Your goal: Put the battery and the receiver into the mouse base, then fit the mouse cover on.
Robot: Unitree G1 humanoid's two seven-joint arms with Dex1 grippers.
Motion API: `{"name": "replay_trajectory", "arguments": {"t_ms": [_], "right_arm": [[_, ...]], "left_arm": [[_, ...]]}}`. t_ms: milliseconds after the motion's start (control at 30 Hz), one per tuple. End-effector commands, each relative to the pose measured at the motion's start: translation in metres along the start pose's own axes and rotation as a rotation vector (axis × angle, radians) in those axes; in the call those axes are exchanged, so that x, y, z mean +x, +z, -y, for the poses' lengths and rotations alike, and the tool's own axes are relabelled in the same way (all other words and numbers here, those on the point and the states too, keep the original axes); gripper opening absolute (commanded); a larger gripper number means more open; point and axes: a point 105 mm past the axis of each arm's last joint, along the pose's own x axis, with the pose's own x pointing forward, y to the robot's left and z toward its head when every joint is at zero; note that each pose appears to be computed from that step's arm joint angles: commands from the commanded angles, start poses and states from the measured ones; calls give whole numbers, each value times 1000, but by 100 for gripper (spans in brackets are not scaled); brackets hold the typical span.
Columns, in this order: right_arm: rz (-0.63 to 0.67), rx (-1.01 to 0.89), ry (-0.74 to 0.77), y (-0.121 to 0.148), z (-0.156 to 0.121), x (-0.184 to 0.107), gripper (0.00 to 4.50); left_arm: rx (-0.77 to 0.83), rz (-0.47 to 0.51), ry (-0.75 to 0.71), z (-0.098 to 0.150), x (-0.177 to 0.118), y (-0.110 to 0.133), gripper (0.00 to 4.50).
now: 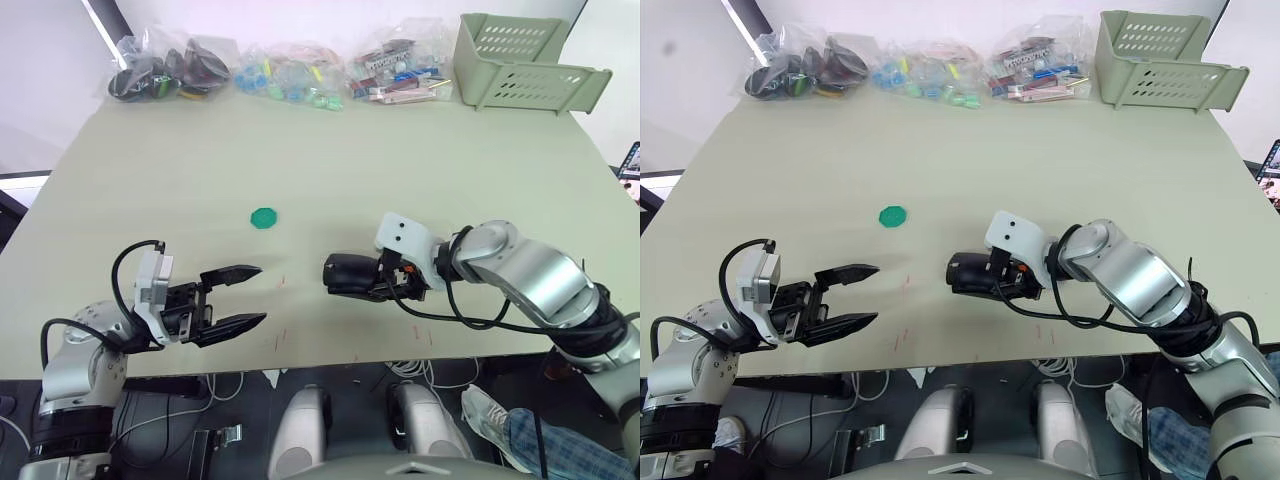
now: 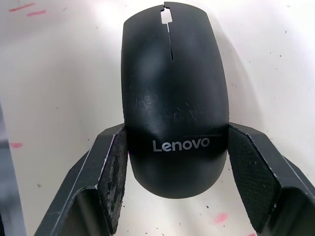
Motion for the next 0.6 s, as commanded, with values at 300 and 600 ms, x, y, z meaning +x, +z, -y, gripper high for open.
{"name": "replay_trajectory", "arguments": {"t_ms": [300, 600], "right_arm": [[-13, -32, -2, 8, -1, 0, 285], [-36, -31, 3, 4, -1, 1, 285]], "left_arm": [[44, -3, -6, 3, -1, 8, 450], [45, -1, -7, 3, 1, 7, 450]]}}
